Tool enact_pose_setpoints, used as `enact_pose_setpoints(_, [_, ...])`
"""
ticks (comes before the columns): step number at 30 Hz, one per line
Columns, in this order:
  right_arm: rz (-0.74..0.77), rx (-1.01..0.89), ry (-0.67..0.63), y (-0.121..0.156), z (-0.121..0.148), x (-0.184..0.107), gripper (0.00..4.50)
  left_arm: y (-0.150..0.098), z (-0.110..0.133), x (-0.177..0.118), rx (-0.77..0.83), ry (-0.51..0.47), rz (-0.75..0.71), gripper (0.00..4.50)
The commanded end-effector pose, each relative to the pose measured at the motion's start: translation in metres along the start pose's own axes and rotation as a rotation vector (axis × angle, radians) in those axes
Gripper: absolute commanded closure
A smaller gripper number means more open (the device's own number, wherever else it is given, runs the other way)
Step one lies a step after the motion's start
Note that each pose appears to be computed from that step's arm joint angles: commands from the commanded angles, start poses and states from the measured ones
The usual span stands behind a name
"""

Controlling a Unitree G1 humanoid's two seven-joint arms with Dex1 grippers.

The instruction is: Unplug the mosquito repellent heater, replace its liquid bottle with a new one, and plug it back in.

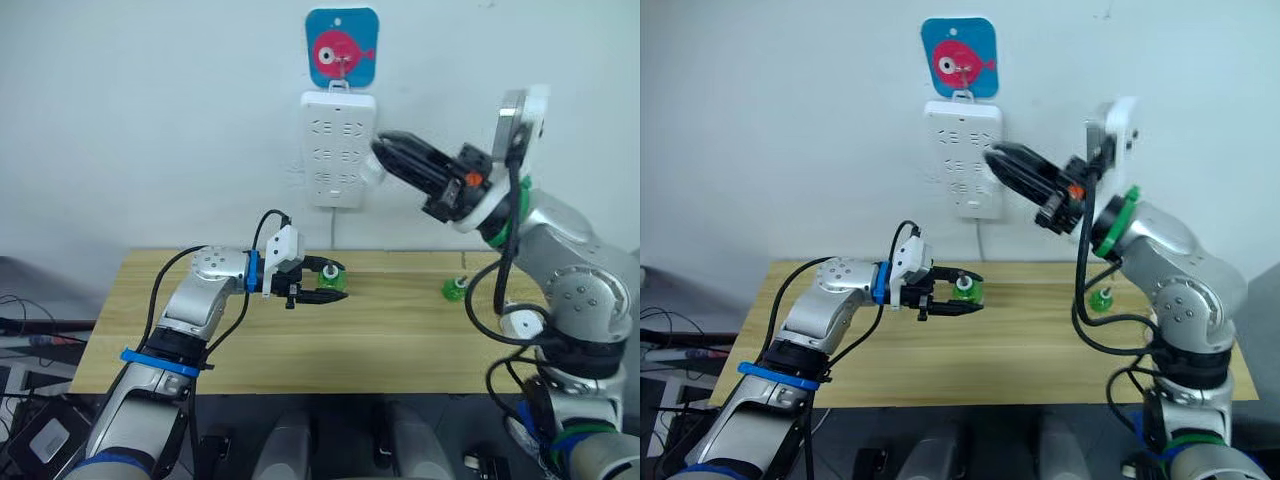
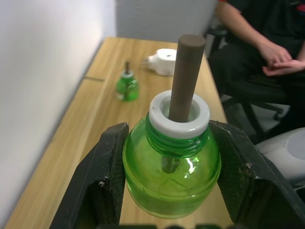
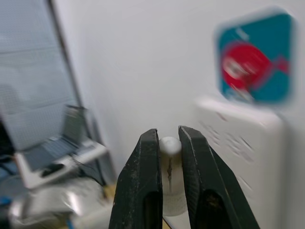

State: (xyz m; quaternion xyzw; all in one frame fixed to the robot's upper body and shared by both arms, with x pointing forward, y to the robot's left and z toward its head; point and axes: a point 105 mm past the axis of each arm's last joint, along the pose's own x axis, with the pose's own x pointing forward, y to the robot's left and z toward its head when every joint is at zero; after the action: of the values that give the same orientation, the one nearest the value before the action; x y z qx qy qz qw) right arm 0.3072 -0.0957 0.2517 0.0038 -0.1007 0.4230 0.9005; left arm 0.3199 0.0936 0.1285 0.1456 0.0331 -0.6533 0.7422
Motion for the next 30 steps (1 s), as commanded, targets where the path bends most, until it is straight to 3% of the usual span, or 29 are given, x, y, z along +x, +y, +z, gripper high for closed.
enact_pose_setpoints(1, [-0.218, -0.138, 0.113, -0.024, -0.059, -0.021, 4.28, 0.003, 0.013, 0.000, 0.044, -0.032, 0.023, 2.24])
enact_pose_setpoints(6, [-0.426, -0.119, 0.116, -0.042, -0.115, -0.030, 4.28, 0.002, 0.020, -0.002, 0.038, -0.036, 0.024, 2.24])
enact_pose_setpoints(11, [-0.512, -0.120, 0.155, -0.052, -0.159, -0.034, 4.28, -0.002, 0.022, -0.006, 0.030, -0.012, 0.007, 2.24])
enact_pose_setpoints(24, [-0.537, -0.081, 0.235, -0.053, -0.218, -0.041, 4.28, -0.009, 0.027, -0.017, 0.017, 0.026, -0.009, 2.24])
enact_pose_setpoints(30, [-0.539, -0.075, 0.249, -0.052, -0.229, -0.040, 4.28, -0.011, 0.029, -0.019, 0.015, 0.037, -0.014, 2.24])
